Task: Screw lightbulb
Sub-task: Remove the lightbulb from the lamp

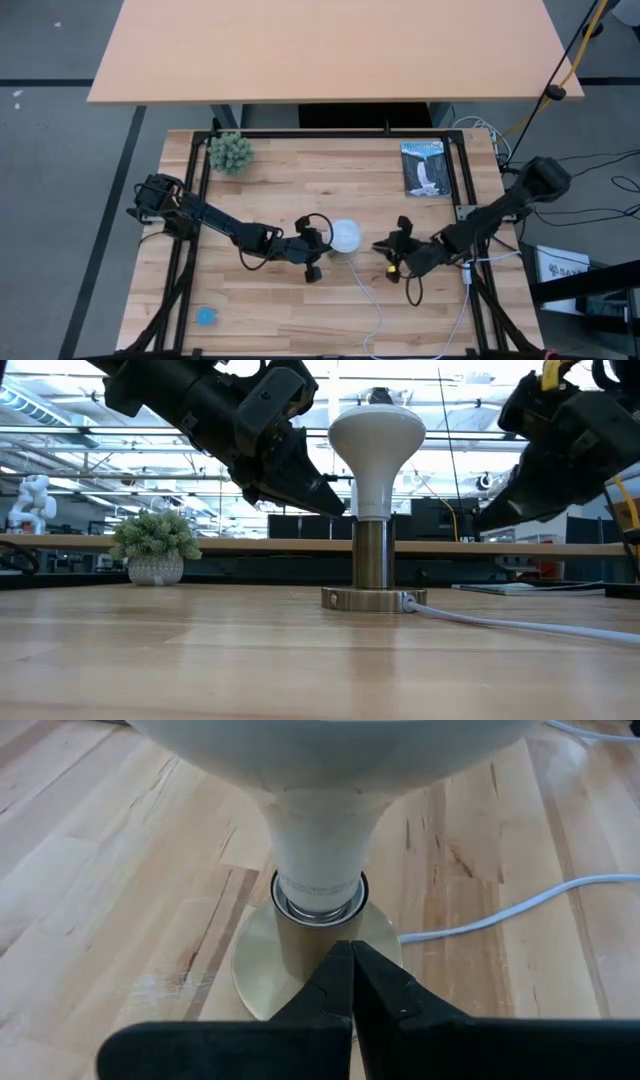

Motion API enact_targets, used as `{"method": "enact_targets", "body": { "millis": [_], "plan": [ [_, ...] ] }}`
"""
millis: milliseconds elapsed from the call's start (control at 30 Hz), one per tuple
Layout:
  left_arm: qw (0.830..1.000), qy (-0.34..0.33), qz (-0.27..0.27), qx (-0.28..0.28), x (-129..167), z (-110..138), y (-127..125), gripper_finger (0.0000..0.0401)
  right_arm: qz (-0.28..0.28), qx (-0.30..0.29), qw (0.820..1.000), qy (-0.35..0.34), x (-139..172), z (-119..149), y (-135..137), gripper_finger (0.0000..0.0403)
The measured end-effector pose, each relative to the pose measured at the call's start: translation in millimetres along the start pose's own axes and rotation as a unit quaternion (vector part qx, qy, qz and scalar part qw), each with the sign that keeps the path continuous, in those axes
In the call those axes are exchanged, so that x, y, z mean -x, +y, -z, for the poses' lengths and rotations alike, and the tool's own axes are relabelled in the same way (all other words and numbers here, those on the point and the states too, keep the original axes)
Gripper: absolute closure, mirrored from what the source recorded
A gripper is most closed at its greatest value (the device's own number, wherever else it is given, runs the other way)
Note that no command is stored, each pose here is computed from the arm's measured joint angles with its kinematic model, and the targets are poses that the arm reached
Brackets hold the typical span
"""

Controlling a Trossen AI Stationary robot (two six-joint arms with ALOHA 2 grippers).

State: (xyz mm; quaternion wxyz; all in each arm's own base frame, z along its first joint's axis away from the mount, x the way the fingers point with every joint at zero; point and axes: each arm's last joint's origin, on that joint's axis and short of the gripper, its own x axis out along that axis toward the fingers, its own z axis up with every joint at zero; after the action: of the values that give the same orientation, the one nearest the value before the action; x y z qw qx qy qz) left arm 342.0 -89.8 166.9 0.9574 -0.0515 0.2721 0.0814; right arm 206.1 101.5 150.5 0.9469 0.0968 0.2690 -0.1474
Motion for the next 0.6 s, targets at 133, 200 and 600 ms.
{"method": "enact_targets", "body": {
  "millis": [133, 200, 600],
  "plan": [
    [1.000, 0.000, -0.008, 0.000, -2, -2, 6, 0.0401, -0.025, 0.014, 0.999, -0.045, -13, 0, 13, 0.0340],
    [1.000, 0.001, -0.018, 0.002, -5, -3, 13, 0.0401, -0.038, 0.033, 0.996, -0.072, -19, -1, 19, 0.0329],
    [0.999, -0.037, 0.011, 0.009, -19, -26, 62, 0.0401, -0.107, 0.047, 0.982, -0.146, -54, -8, 20, 0.0385]
  ]
}}
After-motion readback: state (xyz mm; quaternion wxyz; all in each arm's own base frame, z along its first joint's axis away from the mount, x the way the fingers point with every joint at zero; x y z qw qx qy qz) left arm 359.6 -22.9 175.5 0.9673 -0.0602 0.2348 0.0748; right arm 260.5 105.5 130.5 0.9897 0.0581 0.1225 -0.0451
